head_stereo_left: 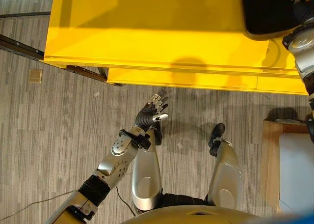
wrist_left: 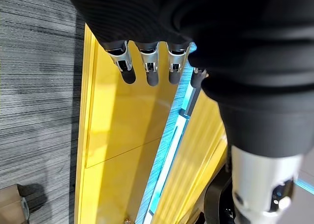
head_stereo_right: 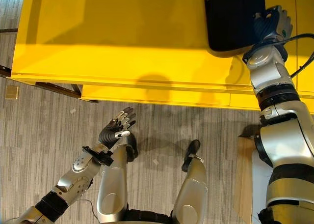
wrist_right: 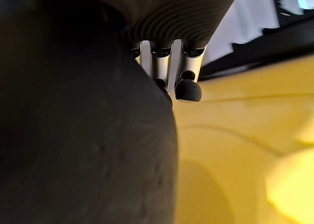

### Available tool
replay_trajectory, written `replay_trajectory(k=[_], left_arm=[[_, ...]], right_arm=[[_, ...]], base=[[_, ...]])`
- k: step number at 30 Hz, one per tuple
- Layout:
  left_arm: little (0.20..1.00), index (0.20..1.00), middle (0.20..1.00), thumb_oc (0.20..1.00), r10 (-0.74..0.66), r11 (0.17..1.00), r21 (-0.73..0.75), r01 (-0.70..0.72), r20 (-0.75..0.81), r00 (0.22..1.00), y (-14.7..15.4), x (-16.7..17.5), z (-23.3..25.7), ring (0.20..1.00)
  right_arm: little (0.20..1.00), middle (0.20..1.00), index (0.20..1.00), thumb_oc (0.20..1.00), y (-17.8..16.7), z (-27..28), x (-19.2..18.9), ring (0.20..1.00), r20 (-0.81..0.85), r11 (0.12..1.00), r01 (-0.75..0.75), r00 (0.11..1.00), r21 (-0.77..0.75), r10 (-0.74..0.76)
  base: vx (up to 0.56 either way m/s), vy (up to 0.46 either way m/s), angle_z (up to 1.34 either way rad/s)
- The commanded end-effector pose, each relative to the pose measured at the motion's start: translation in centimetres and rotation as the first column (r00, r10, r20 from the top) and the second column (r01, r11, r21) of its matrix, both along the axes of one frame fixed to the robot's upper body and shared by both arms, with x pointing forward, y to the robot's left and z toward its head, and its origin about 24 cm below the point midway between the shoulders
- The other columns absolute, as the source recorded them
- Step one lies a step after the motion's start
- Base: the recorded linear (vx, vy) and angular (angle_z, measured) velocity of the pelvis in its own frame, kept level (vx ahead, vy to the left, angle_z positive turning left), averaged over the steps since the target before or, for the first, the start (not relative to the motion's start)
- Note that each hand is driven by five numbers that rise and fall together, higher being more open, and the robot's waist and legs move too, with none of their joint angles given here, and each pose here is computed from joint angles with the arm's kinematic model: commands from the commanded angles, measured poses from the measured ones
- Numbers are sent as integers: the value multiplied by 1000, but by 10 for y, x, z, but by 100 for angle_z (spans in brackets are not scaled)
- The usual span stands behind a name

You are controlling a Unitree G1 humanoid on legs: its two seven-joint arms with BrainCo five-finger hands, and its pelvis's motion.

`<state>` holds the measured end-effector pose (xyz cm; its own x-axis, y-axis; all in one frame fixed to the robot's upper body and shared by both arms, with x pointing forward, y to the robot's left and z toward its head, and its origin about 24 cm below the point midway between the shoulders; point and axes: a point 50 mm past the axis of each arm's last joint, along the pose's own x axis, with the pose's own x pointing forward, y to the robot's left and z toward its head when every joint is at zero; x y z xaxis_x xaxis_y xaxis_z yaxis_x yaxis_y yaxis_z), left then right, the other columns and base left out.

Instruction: Move parts from the plastic box to the shelf.

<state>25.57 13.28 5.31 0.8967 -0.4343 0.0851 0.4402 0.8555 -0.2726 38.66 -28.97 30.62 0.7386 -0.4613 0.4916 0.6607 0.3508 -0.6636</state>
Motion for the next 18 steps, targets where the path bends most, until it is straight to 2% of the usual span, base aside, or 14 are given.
replay_trajectory(k=[1,11,18], left_arm=[[1000,1000,1000,1000,-103,995,-3,104,95,990,-17,-12,15,1000],[1000,1000,1000,1000,-135,991,-2,135,69,988,-24,-13,14,1000],[1000,1000,1000,1000,-161,986,-21,164,90,983,-26,-15,18,1000]], right_arm=[[200,200,200,200,-5,58,-18,200,202,993,97,976,-73,-80],[200,200,200,200,-15,56,-19,200,227,982,183,955,47,-189],[200,200,200,200,-16,51,-18,200,213,980,194,957,47,-199]], base=[[0,-9,8],[19,0,2],[11,7,0]])
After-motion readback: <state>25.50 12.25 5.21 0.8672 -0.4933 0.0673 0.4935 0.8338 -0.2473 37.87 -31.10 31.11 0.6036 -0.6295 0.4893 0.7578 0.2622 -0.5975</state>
